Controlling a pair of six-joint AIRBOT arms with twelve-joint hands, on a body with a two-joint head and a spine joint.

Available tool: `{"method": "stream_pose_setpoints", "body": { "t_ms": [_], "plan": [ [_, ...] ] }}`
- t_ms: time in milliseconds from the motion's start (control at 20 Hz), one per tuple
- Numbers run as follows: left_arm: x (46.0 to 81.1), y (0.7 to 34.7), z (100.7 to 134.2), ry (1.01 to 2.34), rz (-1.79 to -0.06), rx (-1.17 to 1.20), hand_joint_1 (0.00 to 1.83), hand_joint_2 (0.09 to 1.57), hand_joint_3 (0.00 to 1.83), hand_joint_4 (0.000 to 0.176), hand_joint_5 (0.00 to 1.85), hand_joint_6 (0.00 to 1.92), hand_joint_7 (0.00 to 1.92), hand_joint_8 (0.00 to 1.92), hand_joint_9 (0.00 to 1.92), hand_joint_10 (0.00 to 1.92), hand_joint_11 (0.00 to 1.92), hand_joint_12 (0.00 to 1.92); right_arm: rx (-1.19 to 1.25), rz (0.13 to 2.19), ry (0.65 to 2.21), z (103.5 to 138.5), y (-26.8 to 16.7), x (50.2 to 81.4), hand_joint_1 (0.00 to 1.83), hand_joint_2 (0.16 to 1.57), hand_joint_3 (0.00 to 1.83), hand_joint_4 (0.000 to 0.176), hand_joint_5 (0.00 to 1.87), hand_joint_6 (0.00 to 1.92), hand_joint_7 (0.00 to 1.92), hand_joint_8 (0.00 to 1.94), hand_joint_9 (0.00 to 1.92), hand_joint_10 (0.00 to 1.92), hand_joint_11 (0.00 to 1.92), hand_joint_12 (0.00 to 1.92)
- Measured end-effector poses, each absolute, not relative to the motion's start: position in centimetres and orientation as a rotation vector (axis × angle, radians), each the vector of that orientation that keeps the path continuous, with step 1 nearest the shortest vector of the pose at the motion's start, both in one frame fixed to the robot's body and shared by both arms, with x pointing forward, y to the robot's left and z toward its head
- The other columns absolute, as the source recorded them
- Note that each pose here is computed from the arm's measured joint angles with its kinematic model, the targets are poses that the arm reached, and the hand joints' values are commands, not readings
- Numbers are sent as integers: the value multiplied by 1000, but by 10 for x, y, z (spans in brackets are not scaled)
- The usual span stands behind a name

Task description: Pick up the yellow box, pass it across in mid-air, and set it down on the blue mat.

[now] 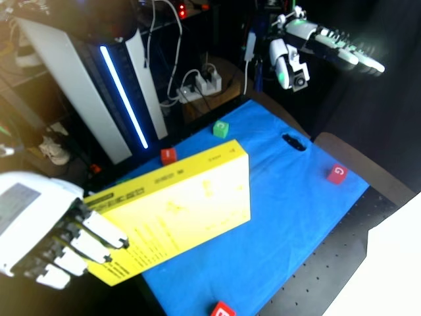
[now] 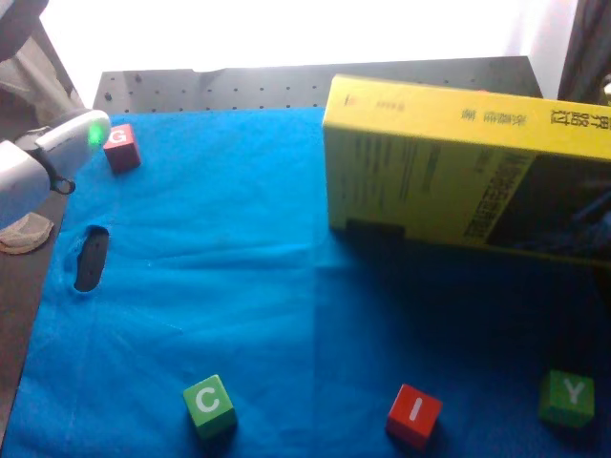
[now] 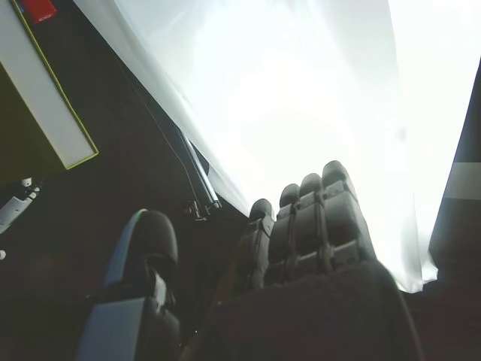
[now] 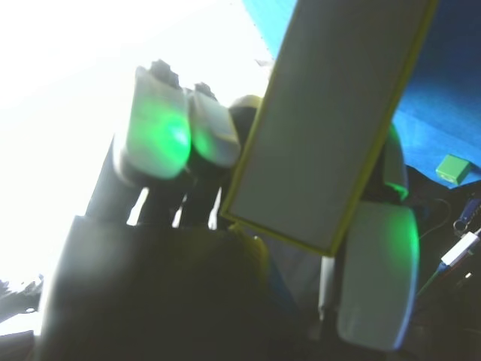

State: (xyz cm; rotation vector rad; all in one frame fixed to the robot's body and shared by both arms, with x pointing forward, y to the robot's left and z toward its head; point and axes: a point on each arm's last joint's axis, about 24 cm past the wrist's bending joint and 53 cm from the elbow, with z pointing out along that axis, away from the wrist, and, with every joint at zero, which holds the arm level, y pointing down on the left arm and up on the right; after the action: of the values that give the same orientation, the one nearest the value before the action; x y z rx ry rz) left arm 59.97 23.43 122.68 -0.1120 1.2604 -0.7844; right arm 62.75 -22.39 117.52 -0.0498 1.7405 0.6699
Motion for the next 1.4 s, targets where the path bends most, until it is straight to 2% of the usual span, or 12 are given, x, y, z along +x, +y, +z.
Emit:
{"method": "stream_pose_setpoints", "body": {
  "t_ms": [50, 150, 200, 300, 450, 500, 550, 700, 950, 1100, 1150, 1400],
  "plan": [
    [600, 234, 1226, 1263, -784, -113, 451, 1327, 7, 83, 0, 0, 0, 0, 0, 0, 0, 0, -38, 668, 1742, 1174, -226, 630, 723, 1282, 0, 0, 312, 823, 544, 963, 586, 1347, 576, 1798],
    [600, 235, 1226, 1262, -783, -114, 453, 1327, 6, 87, 0, 0, 0, 0, 0, 0, 0, 0, -28, 666, 1750, 1169, -227, 633, 556, 1260, 0, 0, 129, 122, 279, 155, 348, 639, 161, 1538],
    [600, 234, 1226, 1262, -784, -113, 474, 1335, 7, 80, 0, 0, 0, 0, 0, 0, 0, 0, -30, 662, 1754, 1168, -227, 634, 514, 1246, 0, 50, 25, 24, 55, 30, 198, 332, 31, 1380],
    [600, 235, 1226, 1263, -783, -114, 474, 1336, 3, 89, 0, 0, 0, 0, 0, 0, 0, 0, -22, 659, 1761, 1165, -228, 635, 492, 1256, 2, 87, 0, 0, 1, 0, 29, 60, 0, 1272],
    [601, 234, 1223, 1271, -785, -121, 462, 1348, 4, 83, 0, 0, 0, 0, 0, 0, 0, 0, -21, 656, 1764, 1164, -229, 636, 498, 1201, 0, 108, 0, 0, 0, 0, 0, 0, 0, 117],
    [601, 234, 1223, 1270, -785, -120, 463, 1346, 3, 92, 0, 0, 0, 0, 0, 0, 0, 0, -18, 656, 1764, 1164, -229, 636, 512, 1191, 0, 94, 0, 0, 0, 0, 0, 0, 0, 23],
    [601, 234, 1223, 1270, -785, -120, 467, 1349, 4, 97, 0, 0, 0, 0, 0, 0, 0, 0, -17, 657, 1763, 1165, -229, 636, 473, 1184, 0, 84, 0, 0, 0, 0, 0, 0, 0, 4],
    [600, 234, 1223, 1271, -785, -120, 482, 1353, 2, 83, 0, 0, 0, 0, 0, 0, 0, 0, -23, 662, 1751, 1169, -227, 633, 404, 1165, 0, 172, 0, 0, 0, 0, 0, 0, 0, 0],
    [601, 234, 1223, 1270, -783, -122, 469, 1356, 2, 76, 0, 0, 0, 0, 0, 0, 0, 0, -42, 683, 1688, 1187, -223, 629, 326, 1148, 0, 171, 0, 0, 0, 0, 0, 0, 0, 0],
    [601, 234, 1223, 1271, -784, -122, 470, 1356, 2, 67, 0, 0, 0, 0, 0, 0, 0, 0, -34, 685, 1638, 1201, -228, 629, 333, 1142, 0, 145, 0, 0, 0, 0, 0, 0, 0, 0],
    [600, 234, 1223, 1271, -785, -121, 481, 1358, 1, 72, 0, 0, 0, 0, 0, 0, 0, 0, -34, 686, 1636, 1201, -228, 629, 281, 1143, 0, 110, 0, 0, 0, 0, 0, 0, 0, 0],
    [600, 235, 1222, 1270, -782, -119, 485, 1351, 0, 89, 0, 0, 0, 0, 0, 0, 0, 0, -58, 721, 1544, 1228, -222, 619, 243, 1131, 0, 175, 0, 0, 0, 0, 0, 0, 0, 0]
  ]
}}
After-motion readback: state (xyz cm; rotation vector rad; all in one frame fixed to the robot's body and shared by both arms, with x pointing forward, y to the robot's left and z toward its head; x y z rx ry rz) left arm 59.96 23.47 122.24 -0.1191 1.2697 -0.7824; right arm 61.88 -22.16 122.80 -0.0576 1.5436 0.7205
